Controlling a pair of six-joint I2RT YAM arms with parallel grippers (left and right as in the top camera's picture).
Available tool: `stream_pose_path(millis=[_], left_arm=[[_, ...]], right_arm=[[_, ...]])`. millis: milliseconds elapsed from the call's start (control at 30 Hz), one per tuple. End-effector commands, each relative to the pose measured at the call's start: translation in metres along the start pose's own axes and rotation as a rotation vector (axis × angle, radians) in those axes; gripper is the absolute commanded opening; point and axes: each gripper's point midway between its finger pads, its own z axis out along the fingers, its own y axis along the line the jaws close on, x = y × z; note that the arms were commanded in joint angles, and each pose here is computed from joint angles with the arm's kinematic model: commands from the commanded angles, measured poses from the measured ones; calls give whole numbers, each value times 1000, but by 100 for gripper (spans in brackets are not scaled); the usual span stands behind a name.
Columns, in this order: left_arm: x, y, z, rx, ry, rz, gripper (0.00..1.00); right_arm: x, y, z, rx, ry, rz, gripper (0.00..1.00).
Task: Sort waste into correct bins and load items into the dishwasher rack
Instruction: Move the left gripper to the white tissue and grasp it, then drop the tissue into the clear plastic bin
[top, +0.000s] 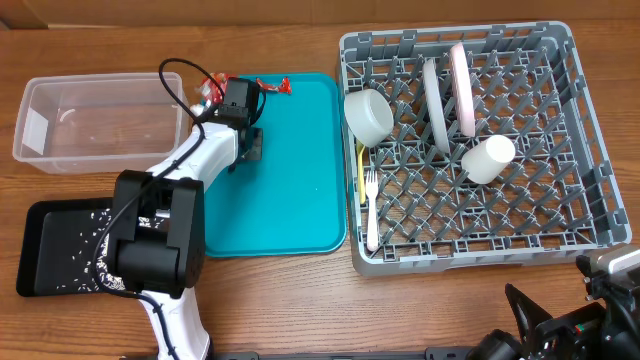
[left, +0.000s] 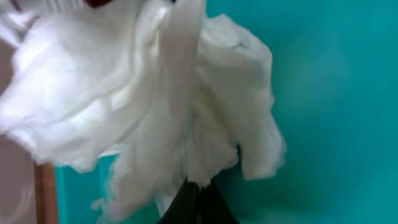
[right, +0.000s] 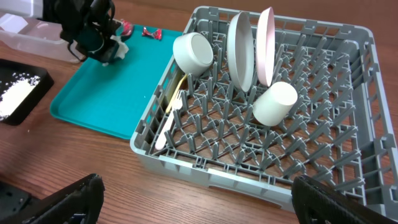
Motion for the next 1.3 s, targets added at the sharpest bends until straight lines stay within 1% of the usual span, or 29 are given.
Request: stream_pose_path(millis=[0, 100, 133, 233, 300, 333, 500, 600, 667, 700, 767, 800, 833, 867, 900, 933, 1000, 1033, 1067, 1100, 1200, 1267], left_arm=[[-27, -9, -59, 129, -51, -78, 4], [-37, 3, -112, 151, -93, -124, 4], [-41, 10, -135, 155, -128, -134, 4], [-51, 30, -182, 155, -230, -136, 4], [-55, 52, -202, 121, -288, -175, 4], [-57, 76, -206, 71, -307, -218, 4], [-50, 121, -183, 6, -260, -309, 4], [-46, 153, -147, -50, -209, -374, 4], [-41, 166, -130, -64, -174, -405, 4], [-39, 165, -127, -32, -164, -414, 10], [-40, 158, -134, 22, -161, -407, 30], [-43, 153, -142, 42, -169, -399, 36], [-49, 143, -159, 69, -193, -351, 49], [-53, 129, -174, 88, -215, -311, 59], [-57, 113, -181, 105, -233, -252, 66], [-60, 94, -185, 121, -242, -186, 70], [-63, 68, -179, 117, -239, -104, 71], [-64, 61, -172, 90, -232, -81, 73], [-67, 51, -155, 58, -215, -59, 73], [-69, 41, -136, 61, -196, -46, 73], [-68, 31, -97, 52, -153, -36, 68], [-69, 30, -73, 27, -139, -37, 68]], right_arm=[[-2, -1, 0, 6, -7, 3, 100], [-2, -1, 0, 6, -7, 3, 100], [-2, -1, 0, 6, -7, 3, 100], [-2, -1, 0, 6, -7, 3, 100], [-2, -1, 0, 6, -7, 3, 100], [-2, -1, 0, 6, -7, 3, 100], [-2, -1, 0, 6, -7, 3, 100], [-2, -1, 0, 6, -7, 3, 100], [-2, -1, 0, 6, -7, 3, 100], [-2, -1, 0, 6, -7, 3, 100], [-2, -1, 0, 6, -7, 3, 100], [-2, -1, 0, 6, -7, 3, 100], [-2, -1, 0, 6, -7, 3, 100], [-2, -1, 0, 6, -7, 3, 100], [-2, -1, 0, 6, -7, 3, 100], [-2, -1, 0, 6, -7, 3, 100], [-2, -1, 0, 6, -7, 3, 100], [-2, -1, 0, 6, -7, 3, 100], [-2, -1, 0, 6, -7, 3, 100], [-2, -1, 0, 6, -7, 3, 100], [-2, -1, 0, 6, -7, 3, 100], [-2, -1, 0, 6, -7, 3, 100]])
